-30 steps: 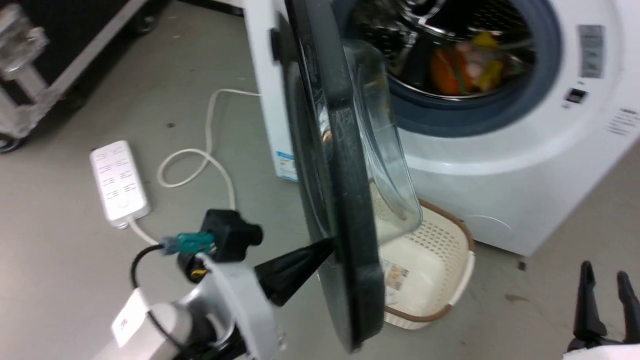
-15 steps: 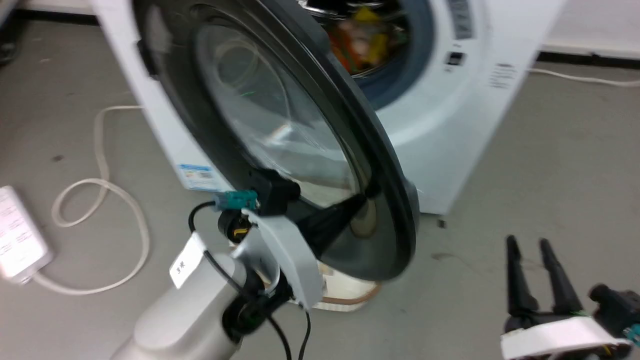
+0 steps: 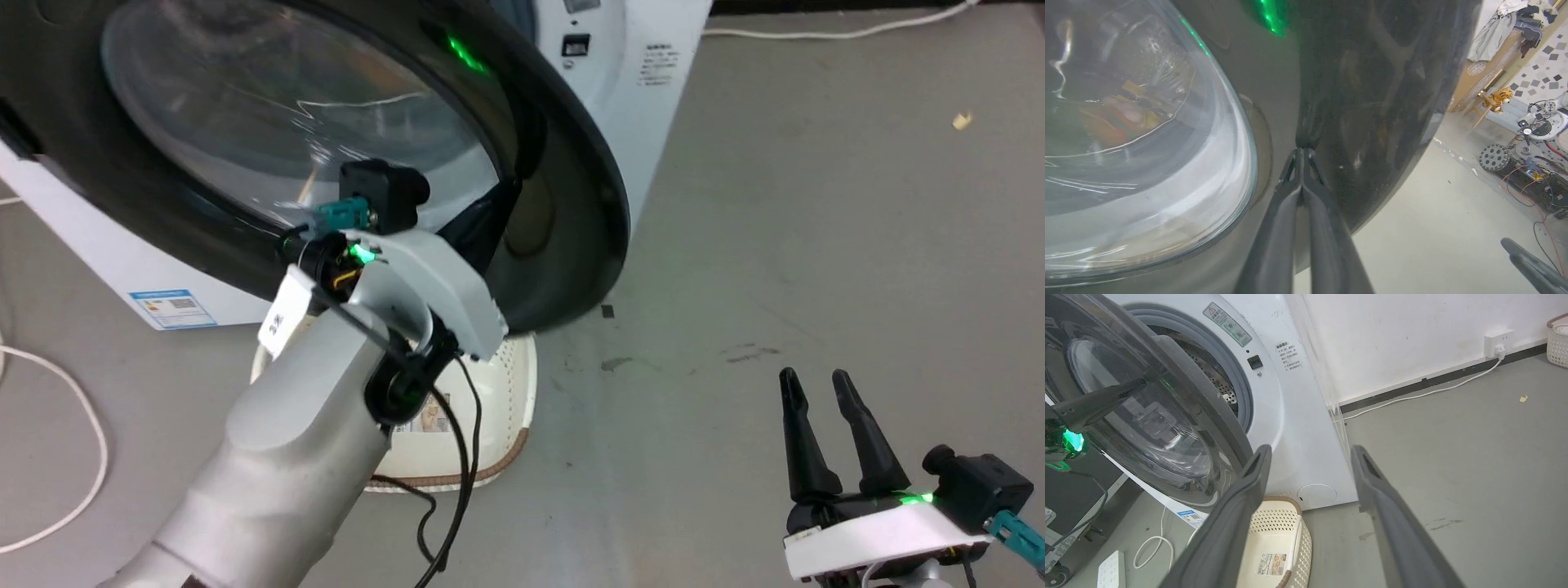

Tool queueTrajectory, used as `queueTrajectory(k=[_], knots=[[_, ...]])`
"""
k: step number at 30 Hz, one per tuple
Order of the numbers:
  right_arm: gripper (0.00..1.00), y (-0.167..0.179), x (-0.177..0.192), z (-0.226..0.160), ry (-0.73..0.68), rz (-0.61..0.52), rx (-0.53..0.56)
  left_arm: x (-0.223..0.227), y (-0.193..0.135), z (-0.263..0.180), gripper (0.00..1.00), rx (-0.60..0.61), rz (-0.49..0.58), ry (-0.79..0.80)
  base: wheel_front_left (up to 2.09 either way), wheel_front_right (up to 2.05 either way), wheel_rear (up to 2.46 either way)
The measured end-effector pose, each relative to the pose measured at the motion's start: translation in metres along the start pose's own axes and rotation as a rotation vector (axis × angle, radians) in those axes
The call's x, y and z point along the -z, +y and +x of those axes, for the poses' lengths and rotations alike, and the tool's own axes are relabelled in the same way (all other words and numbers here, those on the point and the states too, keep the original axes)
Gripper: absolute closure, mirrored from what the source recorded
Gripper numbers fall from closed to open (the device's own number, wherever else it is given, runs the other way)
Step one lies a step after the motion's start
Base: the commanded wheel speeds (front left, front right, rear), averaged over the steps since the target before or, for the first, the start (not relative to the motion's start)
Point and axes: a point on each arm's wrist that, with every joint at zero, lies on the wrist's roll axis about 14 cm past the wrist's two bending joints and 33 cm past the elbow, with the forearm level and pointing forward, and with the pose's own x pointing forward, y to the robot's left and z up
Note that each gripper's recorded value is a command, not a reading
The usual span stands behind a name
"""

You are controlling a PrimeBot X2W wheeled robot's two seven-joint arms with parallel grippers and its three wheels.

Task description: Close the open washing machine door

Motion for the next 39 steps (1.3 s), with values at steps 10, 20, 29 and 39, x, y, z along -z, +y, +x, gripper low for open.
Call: queueTrajectory(k=[10,20,29,39], knots=[[0.0,0.006,-0.009,-0.002,-0.028,-0.002,-0.022,-0.041,0.006,-0.015,1.0,-0.05,-0.072,-0.12,0.0,0.0,0.0],[0.0,0.042,-0.019,-0.008,-0.063,0.001,-0.137,-0.141,0.059,-0.125,1.0,-0.357,0.13,-0.491,0.0,0.0,0.0],[0.0,0.064,-0.02,-0.009,-0.067,0.009,-0.205,-0.168,0.049,-0.225,1.0,-0.546,0.358,-0.694,0.0,0.0,0.0],[0.0,0.069,-0.017,-0.012,-0.057,0.014,-0.224,-0.093,0.055,-0.25,1.0,-0.577,0.306,-0.541,0.0,0.0,0.0]])
